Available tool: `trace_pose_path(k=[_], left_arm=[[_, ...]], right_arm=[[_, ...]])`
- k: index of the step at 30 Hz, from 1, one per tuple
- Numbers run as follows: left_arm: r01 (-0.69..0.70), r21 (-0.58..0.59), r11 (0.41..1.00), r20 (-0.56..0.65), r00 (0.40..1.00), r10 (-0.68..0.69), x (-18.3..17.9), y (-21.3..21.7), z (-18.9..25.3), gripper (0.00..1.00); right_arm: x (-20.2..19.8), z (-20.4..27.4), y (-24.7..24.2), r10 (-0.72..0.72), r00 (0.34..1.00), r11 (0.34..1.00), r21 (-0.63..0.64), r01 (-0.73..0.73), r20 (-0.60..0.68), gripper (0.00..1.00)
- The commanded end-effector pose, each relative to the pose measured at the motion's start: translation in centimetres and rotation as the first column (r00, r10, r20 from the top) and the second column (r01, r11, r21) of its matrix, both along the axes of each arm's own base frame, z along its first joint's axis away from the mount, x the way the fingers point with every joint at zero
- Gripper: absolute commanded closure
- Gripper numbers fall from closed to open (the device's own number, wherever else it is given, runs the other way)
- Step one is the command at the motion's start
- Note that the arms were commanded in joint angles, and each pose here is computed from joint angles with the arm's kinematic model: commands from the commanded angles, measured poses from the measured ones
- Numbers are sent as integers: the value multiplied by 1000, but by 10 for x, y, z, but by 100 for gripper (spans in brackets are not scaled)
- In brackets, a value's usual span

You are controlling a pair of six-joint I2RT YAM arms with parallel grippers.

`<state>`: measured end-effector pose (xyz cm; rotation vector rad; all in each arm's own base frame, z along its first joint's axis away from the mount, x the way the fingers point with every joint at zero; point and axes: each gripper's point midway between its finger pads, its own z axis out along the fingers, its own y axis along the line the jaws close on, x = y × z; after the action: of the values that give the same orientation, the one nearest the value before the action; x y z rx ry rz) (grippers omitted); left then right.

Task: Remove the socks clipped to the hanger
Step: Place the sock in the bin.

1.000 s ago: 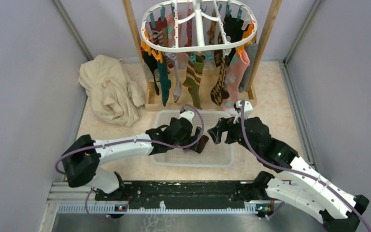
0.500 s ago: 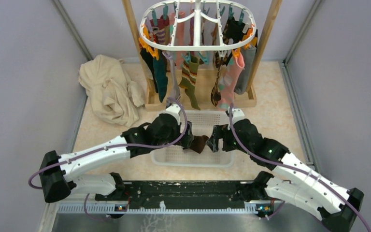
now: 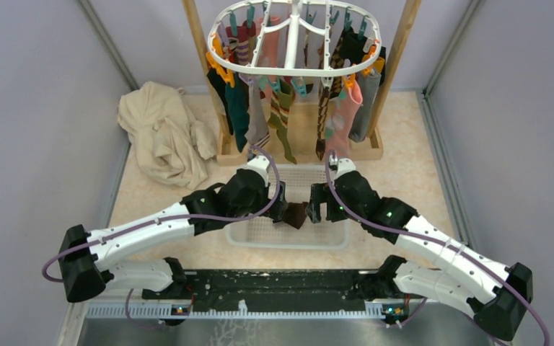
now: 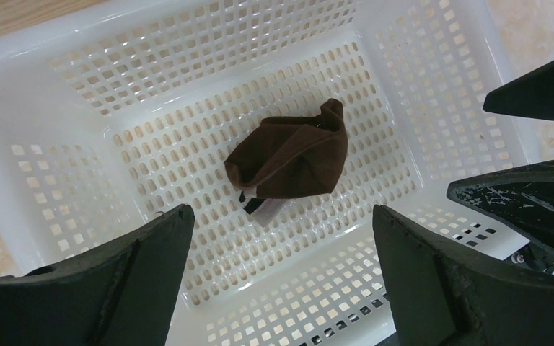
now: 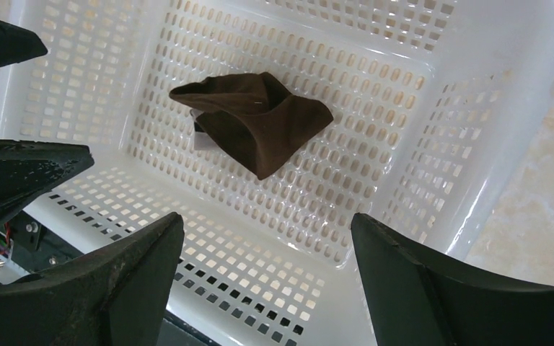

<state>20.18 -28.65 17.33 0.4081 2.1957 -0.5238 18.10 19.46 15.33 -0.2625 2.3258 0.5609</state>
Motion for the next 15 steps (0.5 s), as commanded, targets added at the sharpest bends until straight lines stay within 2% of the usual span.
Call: trace_pose_path(k=[1,7,15], left_arm=[[-8,-46,999,1,1000,8,4,-10,0,1],[-24,-62,998,-15,1000,23,5,-15,-3,1],[-96,-70,993,32,995,98,20,-13,7,1]], right_arm=[[11,19,7,3,997,999,45,-6,73,13],[23,33,2,-28,990,999,23,25,136,12],[48,52,34,-51,993,995,87,42,104,12]])
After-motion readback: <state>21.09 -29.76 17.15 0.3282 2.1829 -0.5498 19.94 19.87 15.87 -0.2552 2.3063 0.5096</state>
